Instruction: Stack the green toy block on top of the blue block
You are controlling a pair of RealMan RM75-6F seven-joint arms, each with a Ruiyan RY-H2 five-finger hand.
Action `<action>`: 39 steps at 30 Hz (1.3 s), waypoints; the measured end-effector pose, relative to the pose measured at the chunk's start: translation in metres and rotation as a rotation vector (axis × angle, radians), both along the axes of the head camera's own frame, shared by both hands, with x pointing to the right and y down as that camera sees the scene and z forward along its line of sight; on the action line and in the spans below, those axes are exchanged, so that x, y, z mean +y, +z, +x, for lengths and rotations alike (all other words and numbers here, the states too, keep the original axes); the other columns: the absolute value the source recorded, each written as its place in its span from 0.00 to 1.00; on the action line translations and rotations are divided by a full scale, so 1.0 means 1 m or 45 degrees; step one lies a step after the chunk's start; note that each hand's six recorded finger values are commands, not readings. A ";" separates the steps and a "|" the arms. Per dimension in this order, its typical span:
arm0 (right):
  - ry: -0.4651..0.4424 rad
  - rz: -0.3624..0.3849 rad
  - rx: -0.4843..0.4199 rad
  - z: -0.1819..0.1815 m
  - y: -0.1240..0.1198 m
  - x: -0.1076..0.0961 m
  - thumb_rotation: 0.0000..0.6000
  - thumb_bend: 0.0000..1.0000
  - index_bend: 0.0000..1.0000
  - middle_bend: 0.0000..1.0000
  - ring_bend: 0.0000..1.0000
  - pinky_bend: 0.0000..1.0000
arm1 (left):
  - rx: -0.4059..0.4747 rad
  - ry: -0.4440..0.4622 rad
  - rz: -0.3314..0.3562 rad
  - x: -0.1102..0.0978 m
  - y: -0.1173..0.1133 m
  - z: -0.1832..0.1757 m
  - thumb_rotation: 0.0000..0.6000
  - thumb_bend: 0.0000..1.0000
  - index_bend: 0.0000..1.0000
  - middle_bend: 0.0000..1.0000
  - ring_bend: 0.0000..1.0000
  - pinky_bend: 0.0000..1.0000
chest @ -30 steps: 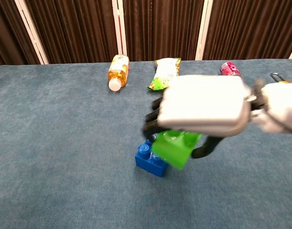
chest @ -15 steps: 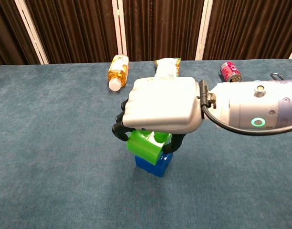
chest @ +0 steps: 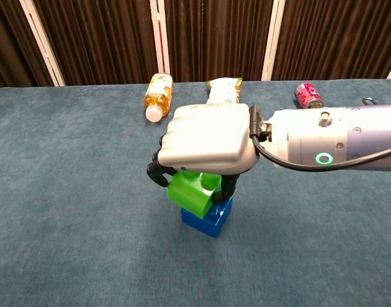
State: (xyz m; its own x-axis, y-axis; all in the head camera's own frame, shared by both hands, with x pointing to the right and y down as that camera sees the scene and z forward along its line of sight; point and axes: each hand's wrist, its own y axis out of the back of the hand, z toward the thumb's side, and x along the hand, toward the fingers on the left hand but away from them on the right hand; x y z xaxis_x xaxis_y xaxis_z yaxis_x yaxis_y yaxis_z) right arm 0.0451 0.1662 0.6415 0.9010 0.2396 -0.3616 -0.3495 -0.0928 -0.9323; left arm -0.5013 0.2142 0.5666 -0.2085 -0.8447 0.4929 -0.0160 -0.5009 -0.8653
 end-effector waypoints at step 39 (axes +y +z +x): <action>-0.024 -0.026 0.107 0.020 0.021 0.006 1.00 0.43 0.48 0.54 0.41 0.58 | -0.027 0.019 -0.024 0.001 0.008 0.005 1.00 0.00 0.00 0.00 0.00 0.00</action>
